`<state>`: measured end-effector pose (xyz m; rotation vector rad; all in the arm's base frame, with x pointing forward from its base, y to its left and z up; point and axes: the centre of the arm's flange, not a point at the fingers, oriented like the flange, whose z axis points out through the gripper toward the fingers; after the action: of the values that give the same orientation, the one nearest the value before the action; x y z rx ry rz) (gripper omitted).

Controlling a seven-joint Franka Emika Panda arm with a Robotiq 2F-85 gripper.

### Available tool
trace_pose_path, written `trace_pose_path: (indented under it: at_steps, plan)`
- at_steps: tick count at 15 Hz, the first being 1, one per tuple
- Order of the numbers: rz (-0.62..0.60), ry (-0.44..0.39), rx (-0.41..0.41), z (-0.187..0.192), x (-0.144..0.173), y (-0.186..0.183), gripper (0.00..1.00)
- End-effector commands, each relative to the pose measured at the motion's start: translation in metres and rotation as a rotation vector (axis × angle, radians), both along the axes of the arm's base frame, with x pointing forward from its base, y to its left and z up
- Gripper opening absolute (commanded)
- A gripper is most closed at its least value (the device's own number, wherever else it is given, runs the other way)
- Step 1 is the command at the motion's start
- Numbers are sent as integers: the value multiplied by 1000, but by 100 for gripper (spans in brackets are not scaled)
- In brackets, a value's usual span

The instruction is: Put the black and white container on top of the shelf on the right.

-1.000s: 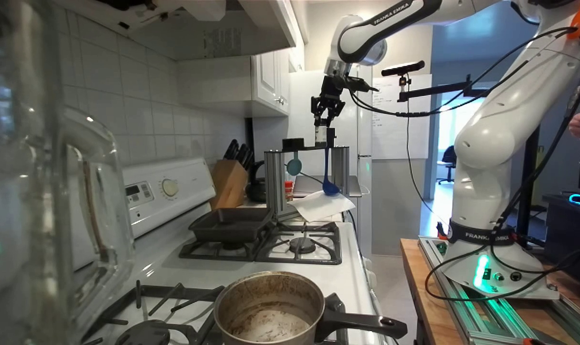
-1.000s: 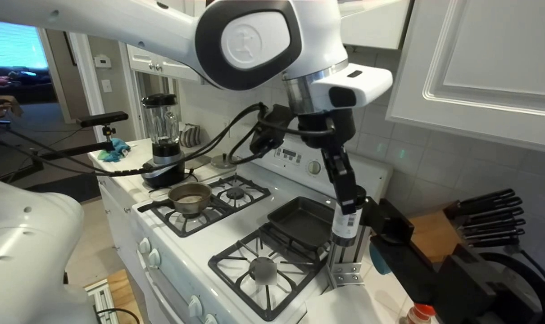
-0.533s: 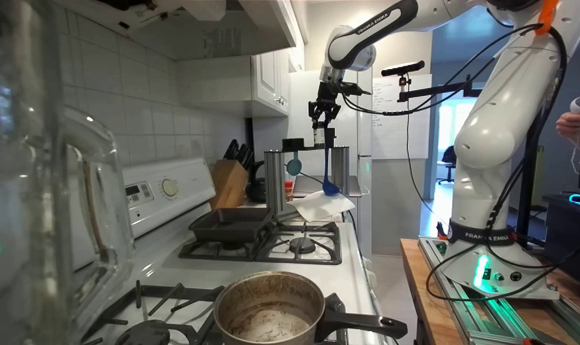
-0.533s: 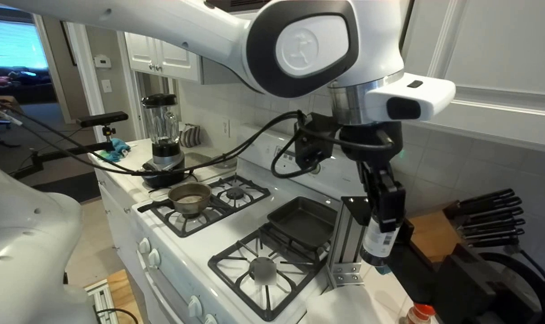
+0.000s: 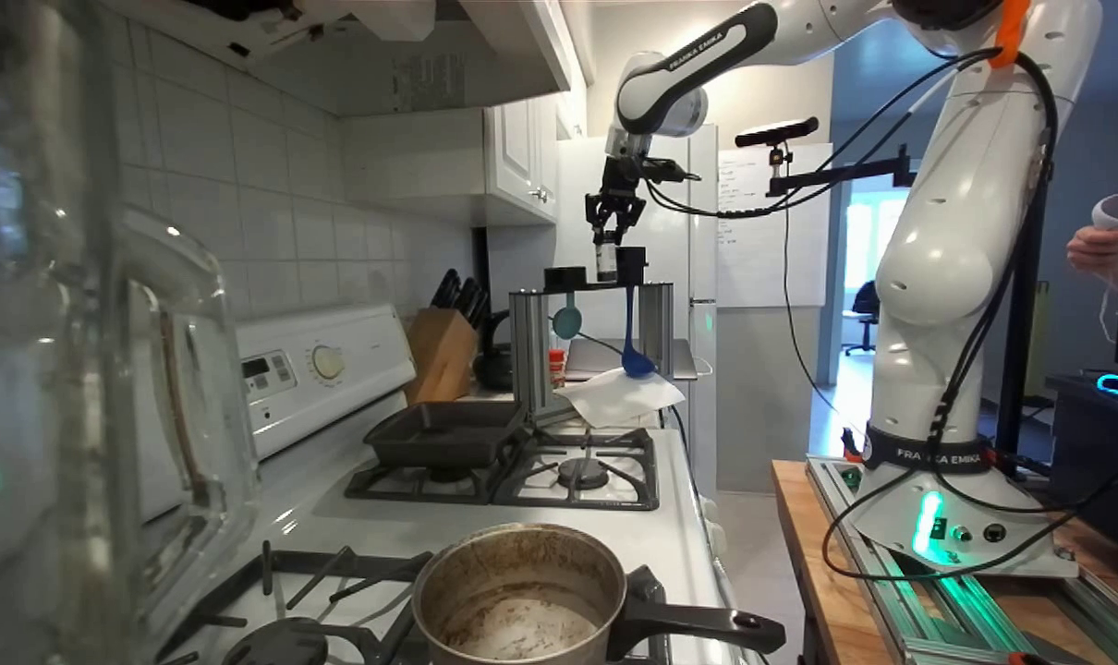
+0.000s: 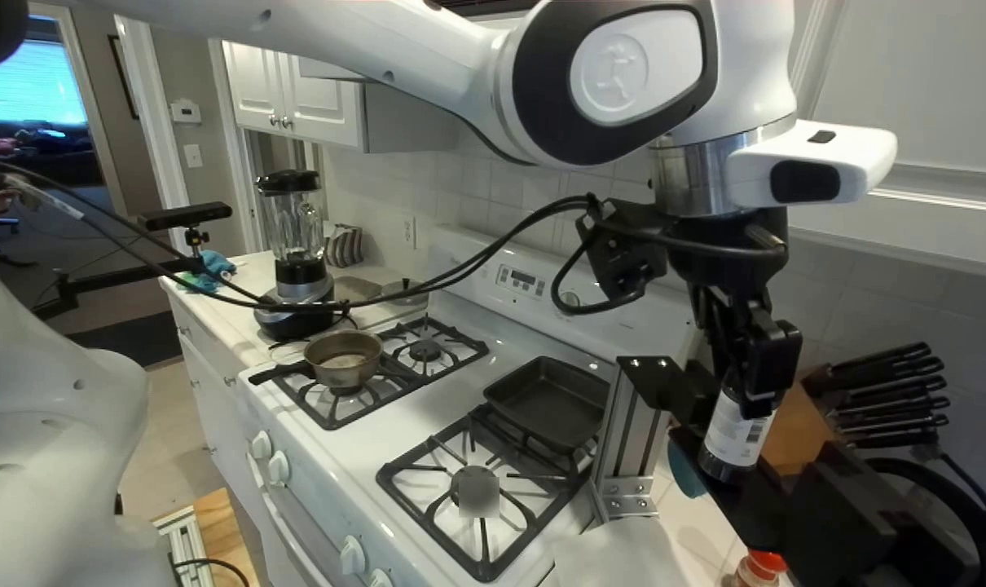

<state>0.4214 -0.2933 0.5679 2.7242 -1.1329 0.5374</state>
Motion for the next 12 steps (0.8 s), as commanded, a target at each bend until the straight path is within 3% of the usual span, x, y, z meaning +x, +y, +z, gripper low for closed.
trace_pose_path:
  at_steps: [1, 10, 11, 12]
  plan:
    - [10, 26, 20, 3, 15, -8, 25]
    - [7, 63, 23, -2, 24, -10, 25]
    - [8, 65, 20, -3, 23, -10, 75]
    - [10, 66, 21, -3, 21, -10, 77]
